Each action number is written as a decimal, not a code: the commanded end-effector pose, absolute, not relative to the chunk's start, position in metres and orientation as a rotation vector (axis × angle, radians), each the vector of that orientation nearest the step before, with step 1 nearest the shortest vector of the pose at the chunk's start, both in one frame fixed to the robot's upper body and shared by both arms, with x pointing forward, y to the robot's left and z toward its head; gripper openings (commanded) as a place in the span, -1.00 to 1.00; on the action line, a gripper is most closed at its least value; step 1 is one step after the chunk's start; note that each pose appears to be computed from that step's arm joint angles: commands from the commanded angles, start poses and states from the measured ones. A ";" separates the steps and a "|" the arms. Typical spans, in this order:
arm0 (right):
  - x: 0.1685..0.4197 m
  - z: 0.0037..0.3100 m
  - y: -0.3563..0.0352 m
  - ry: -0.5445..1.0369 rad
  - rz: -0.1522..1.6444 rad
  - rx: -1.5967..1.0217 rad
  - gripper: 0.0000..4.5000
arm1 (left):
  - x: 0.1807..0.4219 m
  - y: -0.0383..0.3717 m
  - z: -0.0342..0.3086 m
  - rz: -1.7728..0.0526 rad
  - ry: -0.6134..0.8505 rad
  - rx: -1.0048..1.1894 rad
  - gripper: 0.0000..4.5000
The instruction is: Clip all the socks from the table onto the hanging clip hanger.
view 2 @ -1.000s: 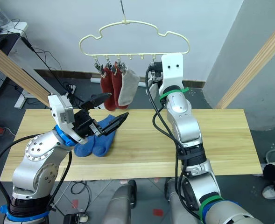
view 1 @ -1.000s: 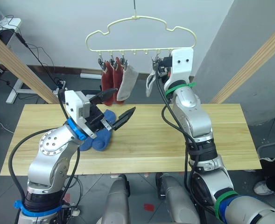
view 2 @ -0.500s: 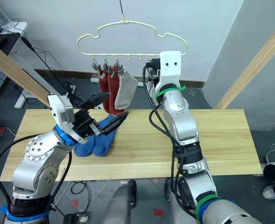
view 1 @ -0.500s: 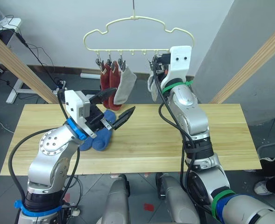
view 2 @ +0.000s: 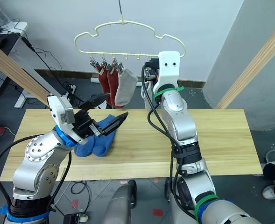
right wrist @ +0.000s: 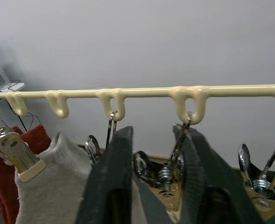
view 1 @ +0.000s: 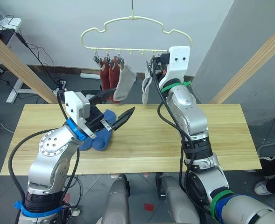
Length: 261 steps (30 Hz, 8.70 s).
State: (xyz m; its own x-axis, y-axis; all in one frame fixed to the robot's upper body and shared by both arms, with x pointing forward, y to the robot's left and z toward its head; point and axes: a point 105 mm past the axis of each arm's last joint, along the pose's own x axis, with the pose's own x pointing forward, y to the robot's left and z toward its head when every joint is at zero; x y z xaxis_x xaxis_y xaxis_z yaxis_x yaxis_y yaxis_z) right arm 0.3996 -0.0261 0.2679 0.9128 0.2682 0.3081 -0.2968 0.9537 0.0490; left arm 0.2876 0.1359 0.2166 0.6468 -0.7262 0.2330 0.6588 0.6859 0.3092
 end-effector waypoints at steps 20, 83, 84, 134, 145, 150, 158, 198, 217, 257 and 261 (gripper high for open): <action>0.366 0.264 -0.058 -0.006 0.784 0.046 -1.00 | 0.329 0.169 0.120 -0.598 0.028 0.434 1.00; 0.377 0.271 -0.075 0.379 0.877 0.439 -1.00 | 0.337 0.061 0.187 -0.950 -0.280 0.222 -0.99; 0.377 0.271 -0.074 0.384 0.874 0.449 -1.00 | 0.338 0.060 0.186 -0.951 -0.280 0.236 -0.99; 0.319 0.253 -0.116 0.111 0.602 0.107 1.00 | 0.375 0.058 0.213 -0.883 -0.369 0.273 0.42; 0.334 0.260 -0.116 -0.241 0.235 -0.117 1.00 | 0.328 0.103 0.224 -0.998 -0.361 0.156 0.99; 0.336 0.261 -0.107 -0.296 0.202 -0.081 1.00 | 0.310 0.103 0.234 -1.046 -0.364 0.121 0.99; 0.348 0.268 -0.089 -0.376 0.165 -0.058 0.74 | 0.296 0.098 0.241 -1.027 -0.379 0.140 1.00; 0.375 0.275 -0.067 -0.410 0.136 -0.004 0.03 | 0.299 0.095 0.244 -1.001 -0.404 0.164 1.00; 0.383 0.284 -0.056 -0.425 0.146 0.013 0.03 | 0.300 0.093 0.242 -0.996 -0.406 0.179 1.00; 0.350 0.277 -0.098 0.203 0.886 0.348 -1.00 | 0.343 0.245 0.108 -0.393 0.073 0.372 1.00; 0.352 0.280 -0.094 0.223 0.901 0.363 -1.00 | 0.356 0.273 0.081 -0.262 0.182 0.330 1.00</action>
State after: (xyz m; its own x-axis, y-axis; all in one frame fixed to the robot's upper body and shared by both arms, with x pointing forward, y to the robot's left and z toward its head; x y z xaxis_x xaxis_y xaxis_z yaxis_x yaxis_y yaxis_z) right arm 0.3540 -0.0938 0.2724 0.6090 0.7910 -0.0584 -0.7104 0.5767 0.4035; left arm 0.3532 0.2578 0.0887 0.9352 -0.2906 -0.2023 0.3419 0.8899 0.3021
